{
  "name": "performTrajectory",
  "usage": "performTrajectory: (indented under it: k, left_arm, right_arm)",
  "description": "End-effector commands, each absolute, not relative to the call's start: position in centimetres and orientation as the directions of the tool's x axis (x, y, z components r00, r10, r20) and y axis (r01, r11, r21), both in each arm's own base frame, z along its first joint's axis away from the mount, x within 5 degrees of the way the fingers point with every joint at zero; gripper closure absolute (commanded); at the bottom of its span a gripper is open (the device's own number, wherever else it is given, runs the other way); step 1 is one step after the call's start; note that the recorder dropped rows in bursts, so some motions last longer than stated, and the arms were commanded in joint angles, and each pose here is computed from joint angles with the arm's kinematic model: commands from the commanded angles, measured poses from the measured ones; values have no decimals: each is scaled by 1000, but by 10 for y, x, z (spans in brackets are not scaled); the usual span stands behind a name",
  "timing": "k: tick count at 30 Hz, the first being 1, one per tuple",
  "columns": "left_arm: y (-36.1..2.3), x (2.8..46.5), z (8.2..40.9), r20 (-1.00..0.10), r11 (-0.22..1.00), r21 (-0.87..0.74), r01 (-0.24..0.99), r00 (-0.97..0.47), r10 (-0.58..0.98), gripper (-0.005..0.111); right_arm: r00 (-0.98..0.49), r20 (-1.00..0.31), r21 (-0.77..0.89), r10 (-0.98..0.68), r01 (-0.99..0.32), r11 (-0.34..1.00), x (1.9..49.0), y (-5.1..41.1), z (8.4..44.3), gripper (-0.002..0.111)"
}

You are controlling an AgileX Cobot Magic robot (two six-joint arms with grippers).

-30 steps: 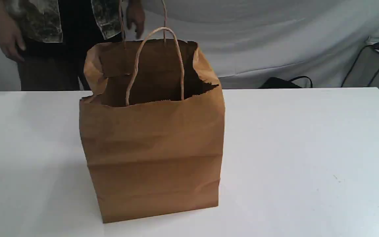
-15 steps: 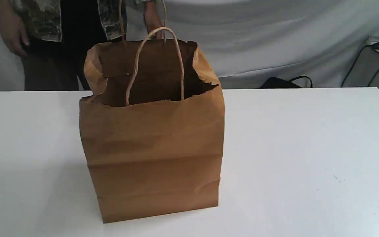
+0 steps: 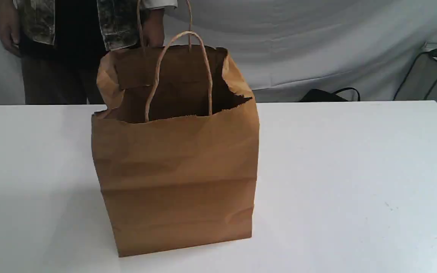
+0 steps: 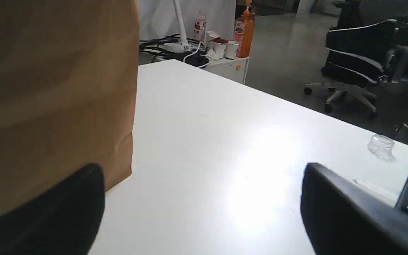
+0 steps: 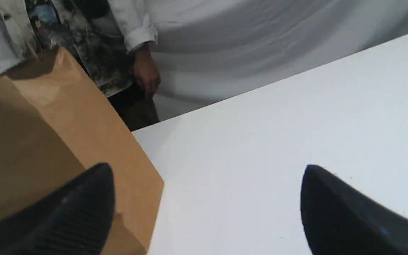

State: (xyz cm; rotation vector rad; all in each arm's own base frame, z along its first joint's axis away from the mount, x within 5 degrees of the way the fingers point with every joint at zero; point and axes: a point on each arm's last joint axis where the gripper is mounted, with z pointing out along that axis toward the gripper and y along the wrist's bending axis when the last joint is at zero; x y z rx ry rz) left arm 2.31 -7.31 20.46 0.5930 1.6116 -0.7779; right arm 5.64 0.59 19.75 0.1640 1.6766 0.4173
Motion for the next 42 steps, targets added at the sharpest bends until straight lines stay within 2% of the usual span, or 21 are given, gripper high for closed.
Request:
performTrajectory:
  k: [1, 5, 8, 16, 20, 25, 28, 36, 42]
  left_arm:
    - [-73, 23, 205, -982, 647, -170, 744, -183, -48, 30]
    - [-73, 23, 205, -982, 647, -170, 744, -183, -48, 30]
    - [-73, 23, 205, -982, 647, -170, 744, -183, -48, 30]
    - [-73, 23, 205, -982, 647, -170, 744, -183, -48, 30]
    - [-73, 23, 205, -982, 647, -170, 744, -183, -48, 30]
    - [-73, 23, 205, -982, 647, -170, 744, -183, -48, 30]
    - [-73, 23, 205, -982, 647, -170, 744, -183, -48, 30]
    - [-73, 23, 205, -982, 647, -170, 744, -183, -48, 30]
    - [-73, 23, 205, -982, 647, -170, 744, -183, -48, 30]
  right_arm:
    - [-147, -981, 153, 127, -183, 971, 55, 8, 194, 37]
    - [-164, -982, -42, -95, -297, 954, 53, 16, 188, 37]
    - [-131, -985, -60, -110, -336, 940, 52, 19, 191, 37]
    - [-85, -986, -107, -141, -321, 941, 53, 18, 194, 37]
    - [-94, -987, -103, -129, -242, 965, 54, 13, 194, 37]
    - [-121, -991, -48, -49, -14, 999, 56, 1, 194, 37]
    - [-109, -993, -48, -40, 71, 996, 56, -4, 196, 37]
    - [-185, -980, -92, -78, 68, 993, 55, -5, 189, 37]
    - [-185, -980, -88, -74, 67, 994, 55, -5, 189, 37]
